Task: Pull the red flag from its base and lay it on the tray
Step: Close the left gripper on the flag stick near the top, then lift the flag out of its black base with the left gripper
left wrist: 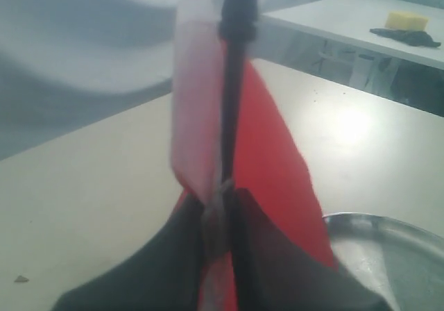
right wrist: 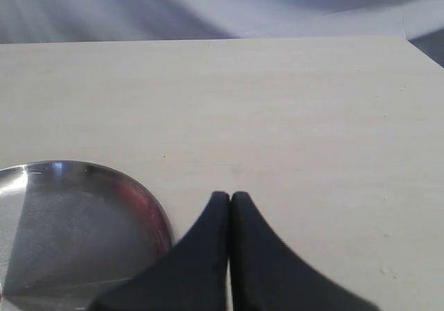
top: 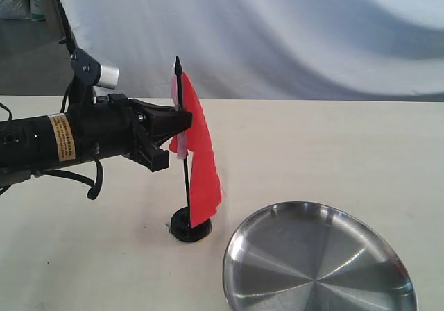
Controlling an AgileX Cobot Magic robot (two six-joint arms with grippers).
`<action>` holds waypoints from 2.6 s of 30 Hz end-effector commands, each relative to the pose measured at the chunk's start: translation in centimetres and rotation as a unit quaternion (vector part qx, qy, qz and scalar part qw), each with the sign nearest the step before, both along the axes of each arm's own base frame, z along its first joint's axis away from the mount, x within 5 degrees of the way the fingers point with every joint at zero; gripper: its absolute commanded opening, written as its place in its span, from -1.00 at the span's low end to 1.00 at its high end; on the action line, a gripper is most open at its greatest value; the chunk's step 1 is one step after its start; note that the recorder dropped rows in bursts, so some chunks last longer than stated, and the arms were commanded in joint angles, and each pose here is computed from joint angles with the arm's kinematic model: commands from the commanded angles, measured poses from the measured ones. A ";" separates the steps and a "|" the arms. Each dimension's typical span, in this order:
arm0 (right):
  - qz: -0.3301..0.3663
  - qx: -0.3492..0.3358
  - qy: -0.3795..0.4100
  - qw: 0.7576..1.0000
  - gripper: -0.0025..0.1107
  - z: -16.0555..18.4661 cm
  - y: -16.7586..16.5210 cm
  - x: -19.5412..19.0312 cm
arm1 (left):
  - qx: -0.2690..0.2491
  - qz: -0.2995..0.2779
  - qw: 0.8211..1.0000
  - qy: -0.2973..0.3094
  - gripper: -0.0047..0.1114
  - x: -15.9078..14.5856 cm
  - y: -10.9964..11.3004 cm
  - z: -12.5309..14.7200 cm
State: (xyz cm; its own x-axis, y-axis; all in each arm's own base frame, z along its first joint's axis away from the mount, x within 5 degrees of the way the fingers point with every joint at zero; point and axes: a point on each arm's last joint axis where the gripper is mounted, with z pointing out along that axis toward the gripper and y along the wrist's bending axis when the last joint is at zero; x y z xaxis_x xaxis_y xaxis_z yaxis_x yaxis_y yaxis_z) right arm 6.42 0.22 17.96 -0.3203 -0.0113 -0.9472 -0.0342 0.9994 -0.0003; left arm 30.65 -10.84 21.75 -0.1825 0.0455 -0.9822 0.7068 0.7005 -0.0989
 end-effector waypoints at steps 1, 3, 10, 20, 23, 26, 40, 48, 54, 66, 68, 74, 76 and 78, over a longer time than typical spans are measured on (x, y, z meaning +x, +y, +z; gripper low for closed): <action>-0.001 -0.003 -0.008 1.000 -0.96 0.2 0.0 0.0 | -0.023 -0.017 0.999 -0.023 -0.92 -0.1 -0.4 0.8; -0.001 -0.003 -0.008 1.000 -0.96 0.2 0.0 0.0 | -0.036 -0.029 0.998 -0.040 -0.92 -0.1 -0.6 1.4; -0.001 -0.003 -0.008 1.000 -0.96 0.2 0.0 0.0 | -0.042 -0.028 0.994 -0.095 -0.92 -0.7 -0.4 5.0; -0.001 -0.003 -0.008 1.000 -0.96 0.2 0.0 0.0 | -0.062 0.003 0.986 -0.154 -0.92 -4.1 0.7 12.6; -0.001 -0.003 -0.008 1.000 -0.96 0.2 0.0 0.0 | -0.102 -0.023 0.986 -0.128 -0.92 -4.7 0.4 13.0; -0.001 -0.003 -0.008 1.000 -0.96 0.2 0.0 0.0 | -0.127 -0.067 0.986 -0.090 -0.92 -5.2 -0.5 12.7; -0.001 -0.003 -0.008 1.000 -0.96 0.2 0.0 0.0 | -0.237 -0.114 0.932 0.249 -0.92 -2.8 -9.2 1.9; -0.001 -0.003 -0.008 1.000 -0.96 0.2 0.0 0.0 | -0.322 -0.140 0.882 0.315 -0.92 -3.2 -13.0 -2.1; -0.001 -0.003 -0.008 1.000 -0.96 0.2 0.0 0.0 | -0.320 -0.113 0.866 0.368 -0.92 -3.2 -14.6 -6.2; -0.001 -0.003 -0.008 1.000 -0.96 0.2 0.0 0.0 | -0.329 -0.055 0.834 0.439 -0.92 -1.9 -15.1 -11.7; -0.001 -0.003 -0.008 1.000 -0.96 0.2 0.0 0.0 | -0.332 -0.053 0.829 0.446 -0.92 -1.7 -15.2 -12.1; -0.001 -0.003 -0.008 1.000 -0.96 0.2 0.0 0.0 | -0.324 -0.053 0.830 0.451 -0.89 -1.4 -15.6 -12.4; -0.001 -0.003 -0.008 1.000 -0.96 0.2 0.0 0.0 | -0.318 -0.052 0.833 0.450 -0.81 -1.2 -15.7 -12.4; -0.001 -0.003 -0.008 1.000 -0.96 0.2 0.0 0.0 | -0.313 -0.049 0.834 0.451 -0.61 -1.1 -15.7 -12.5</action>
